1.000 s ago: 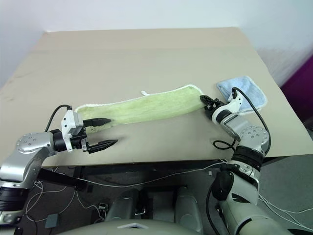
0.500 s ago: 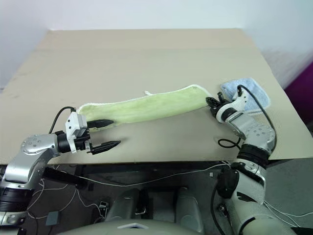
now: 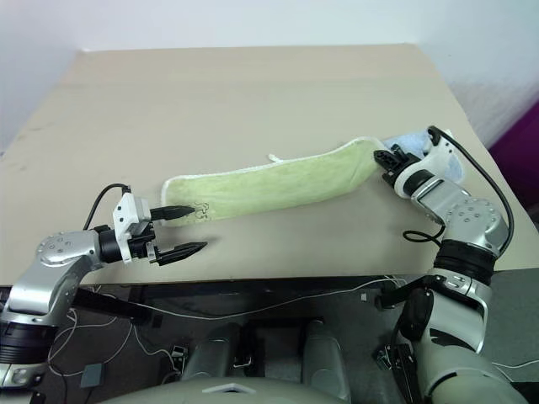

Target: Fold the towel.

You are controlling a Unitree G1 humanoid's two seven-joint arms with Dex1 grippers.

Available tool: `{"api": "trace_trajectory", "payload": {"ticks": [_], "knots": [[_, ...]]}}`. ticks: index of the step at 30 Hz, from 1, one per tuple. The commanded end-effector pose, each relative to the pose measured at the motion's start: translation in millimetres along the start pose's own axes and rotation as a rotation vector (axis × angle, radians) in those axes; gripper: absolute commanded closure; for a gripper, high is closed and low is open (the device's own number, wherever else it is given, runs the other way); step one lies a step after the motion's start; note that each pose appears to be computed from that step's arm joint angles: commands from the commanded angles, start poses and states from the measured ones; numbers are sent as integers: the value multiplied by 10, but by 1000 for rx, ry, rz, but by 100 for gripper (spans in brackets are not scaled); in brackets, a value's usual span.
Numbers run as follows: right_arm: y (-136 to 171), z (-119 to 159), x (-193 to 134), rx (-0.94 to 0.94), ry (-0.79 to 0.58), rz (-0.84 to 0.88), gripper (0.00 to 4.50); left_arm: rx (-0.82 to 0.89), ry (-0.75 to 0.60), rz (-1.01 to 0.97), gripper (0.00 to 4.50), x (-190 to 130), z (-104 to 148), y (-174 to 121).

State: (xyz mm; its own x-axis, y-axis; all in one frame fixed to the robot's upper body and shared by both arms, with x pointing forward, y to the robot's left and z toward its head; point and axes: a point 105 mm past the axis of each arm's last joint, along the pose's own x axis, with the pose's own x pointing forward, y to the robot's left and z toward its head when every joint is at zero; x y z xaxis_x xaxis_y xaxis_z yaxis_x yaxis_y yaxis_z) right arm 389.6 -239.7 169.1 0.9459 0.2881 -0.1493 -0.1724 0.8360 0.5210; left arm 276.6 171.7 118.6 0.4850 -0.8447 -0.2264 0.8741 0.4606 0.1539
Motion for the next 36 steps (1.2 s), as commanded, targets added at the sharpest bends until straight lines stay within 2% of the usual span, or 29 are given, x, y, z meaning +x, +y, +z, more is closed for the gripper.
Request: {"api": "trace_trajectory", "payload": {"ticks": [1,4,7,10,16,27,30,33,36], "knots": [[379,99,-19,-248,-23,120,449,30,-18,4,0,-10,59,1],[643,-98,10,-479,46,210,449,27,-21,2,0,6,58,-10],[783,-427,56,-679,139,279,449,24,-24,-1,0,24,57,-19],[857,-731,123,-783,204,321,449,22,-28,-2,0,38,56,-27],[940,-1056,204,-808,256,368,449,18,-32,6,0,33,48,-45],[1052,-1160,181,-804,267,420,449,3,-42,15,0,55,28,-104],[1056,-1228,155,-768,291,437,384,-6,-55,12,0,85,35,-135],[1055,-1225,114,-758,296,450,287,-27,-74,18,0,89,44,-154],[1075,-1060,49,-775,244,471,191,-58,-100,34,0,86,54,-193]]}}
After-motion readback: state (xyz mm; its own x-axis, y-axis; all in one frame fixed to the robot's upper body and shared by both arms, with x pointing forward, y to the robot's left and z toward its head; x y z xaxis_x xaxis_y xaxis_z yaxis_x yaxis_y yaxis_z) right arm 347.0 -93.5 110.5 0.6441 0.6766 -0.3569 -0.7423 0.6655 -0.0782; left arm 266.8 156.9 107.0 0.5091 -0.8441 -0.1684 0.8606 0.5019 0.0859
